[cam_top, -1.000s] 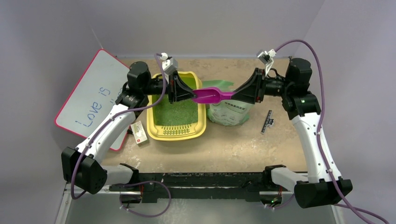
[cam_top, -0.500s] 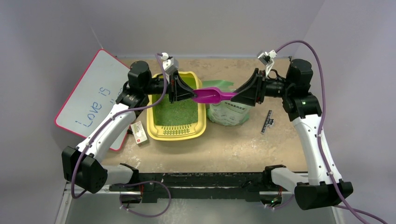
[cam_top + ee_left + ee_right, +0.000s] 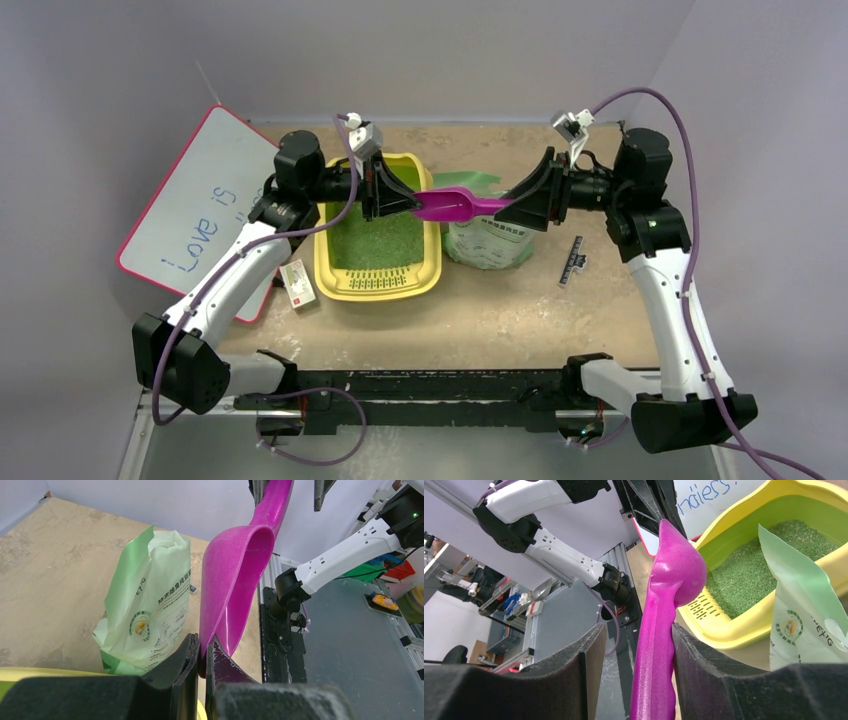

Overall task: Fill the litter box with clean litter
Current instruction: Pick up the spatula from the center of the board.

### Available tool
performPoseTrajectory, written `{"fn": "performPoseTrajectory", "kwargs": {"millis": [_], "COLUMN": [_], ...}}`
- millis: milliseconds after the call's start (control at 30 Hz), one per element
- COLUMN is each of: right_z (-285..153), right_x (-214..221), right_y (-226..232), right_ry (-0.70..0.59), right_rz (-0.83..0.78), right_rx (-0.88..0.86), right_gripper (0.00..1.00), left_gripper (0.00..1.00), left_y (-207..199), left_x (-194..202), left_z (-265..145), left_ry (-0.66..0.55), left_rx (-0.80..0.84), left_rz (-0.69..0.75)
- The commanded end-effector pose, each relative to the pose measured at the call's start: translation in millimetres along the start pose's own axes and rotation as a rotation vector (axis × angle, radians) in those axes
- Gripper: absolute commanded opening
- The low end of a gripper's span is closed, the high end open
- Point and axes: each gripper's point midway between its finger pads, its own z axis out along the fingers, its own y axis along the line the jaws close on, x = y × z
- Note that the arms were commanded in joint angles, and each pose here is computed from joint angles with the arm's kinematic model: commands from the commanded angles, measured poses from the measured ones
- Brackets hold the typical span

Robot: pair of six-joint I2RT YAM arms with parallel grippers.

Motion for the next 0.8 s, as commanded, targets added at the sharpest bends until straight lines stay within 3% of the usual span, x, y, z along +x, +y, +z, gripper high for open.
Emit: {"fn": "performPoseTrajectory", "kwargs": {"millis": [0, 667, 767], "right_z": [-1.9, -1.4, -1.8], "right_x": [-2.0, -8.6, -11.9], "right_y": [13.8, 1.5, -3.3], "right_ry": [-0.003, -0.041, -0.059], "right_rz": [-0.058, -0.076, -0.081], "right_rx": [-0.023, 0.048, 0.083], "right_gripper": [0.50, 0.60, 0.68], "left_gripper": [0.00, 0.00, 0.00], "left_y": [-3.1, -12.0, -12.2], "left_x": [-16.9, -17.4, -18.0], "left_z": [0.2, -3.5, -3.7], "left_ry": [-0.038, -0.040, -0.040], "left_rx": [0.000, 0.014, 0.015], "left_rz": [0.068, 0.076, 0.080]}}
